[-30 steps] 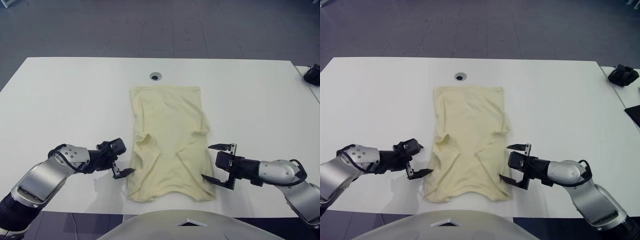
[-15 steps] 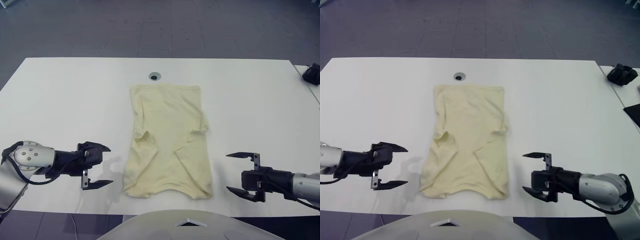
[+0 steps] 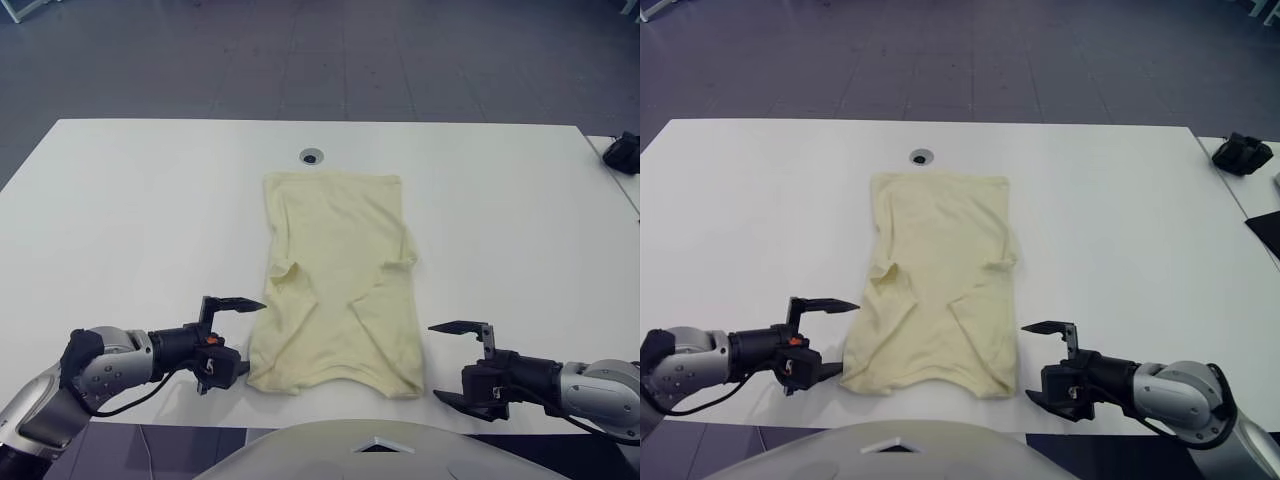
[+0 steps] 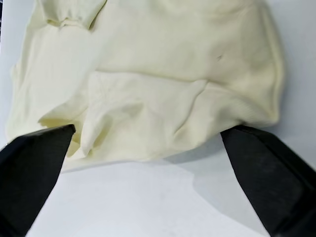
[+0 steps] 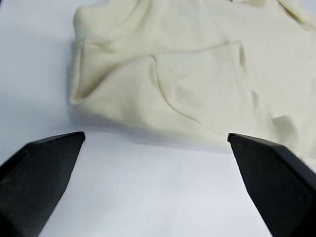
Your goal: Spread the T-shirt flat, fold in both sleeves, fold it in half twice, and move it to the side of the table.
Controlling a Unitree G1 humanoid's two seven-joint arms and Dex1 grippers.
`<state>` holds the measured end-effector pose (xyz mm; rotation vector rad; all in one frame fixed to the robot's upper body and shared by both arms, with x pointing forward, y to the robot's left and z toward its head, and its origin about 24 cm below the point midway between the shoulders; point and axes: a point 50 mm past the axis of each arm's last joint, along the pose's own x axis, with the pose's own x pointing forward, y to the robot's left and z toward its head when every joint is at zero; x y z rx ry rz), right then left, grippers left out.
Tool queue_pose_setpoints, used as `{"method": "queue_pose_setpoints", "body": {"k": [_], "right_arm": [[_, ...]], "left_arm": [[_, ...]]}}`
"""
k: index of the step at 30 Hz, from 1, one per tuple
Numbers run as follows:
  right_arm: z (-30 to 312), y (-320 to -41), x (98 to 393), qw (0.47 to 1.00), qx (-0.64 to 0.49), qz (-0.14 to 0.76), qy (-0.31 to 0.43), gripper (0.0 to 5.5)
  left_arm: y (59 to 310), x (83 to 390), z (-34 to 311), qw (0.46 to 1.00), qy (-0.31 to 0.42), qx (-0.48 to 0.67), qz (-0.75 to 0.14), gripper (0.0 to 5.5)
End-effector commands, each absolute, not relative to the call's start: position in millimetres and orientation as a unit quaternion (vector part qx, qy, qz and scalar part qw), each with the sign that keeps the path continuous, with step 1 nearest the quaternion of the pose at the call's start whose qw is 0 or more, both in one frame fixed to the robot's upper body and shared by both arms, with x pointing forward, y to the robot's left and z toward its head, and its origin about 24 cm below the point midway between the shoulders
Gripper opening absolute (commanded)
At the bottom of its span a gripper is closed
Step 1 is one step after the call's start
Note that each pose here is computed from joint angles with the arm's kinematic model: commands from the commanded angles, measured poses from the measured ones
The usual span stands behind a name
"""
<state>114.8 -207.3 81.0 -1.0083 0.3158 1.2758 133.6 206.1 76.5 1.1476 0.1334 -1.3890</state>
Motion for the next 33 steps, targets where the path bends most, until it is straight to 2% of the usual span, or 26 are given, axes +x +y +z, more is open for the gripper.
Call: {"method": "queue_pose_setpoints", "body": {"k": [1,26,31,33], "right_arm": [[76.0,-204.1,113.7,0.672,-0.449,0.571,0.147,5.17],[66.5,-188.1,104.1,0.669,-0.432,0.591,0.126,0.93],[65.2,-191.5,105.1,0.663,-0.435,0.596,0.130,0.02],[67.1,-194.6,106.5,0.663,-0.434,0.595,0.133,0.02]], "left_arm": [[210.8,109.5,54.4,0.574,0.143,0.470,-0.655,4.76],[202.6,116.9,47.2,0.584,0.149,0.470,-0.645,0.01],[202.0,118.2,45.8,0.585,0.149,0.471,-0.643,0.00],[202.6,121.0,47.1,0.588,0.149,0.470,-0.642,0.00]]}}
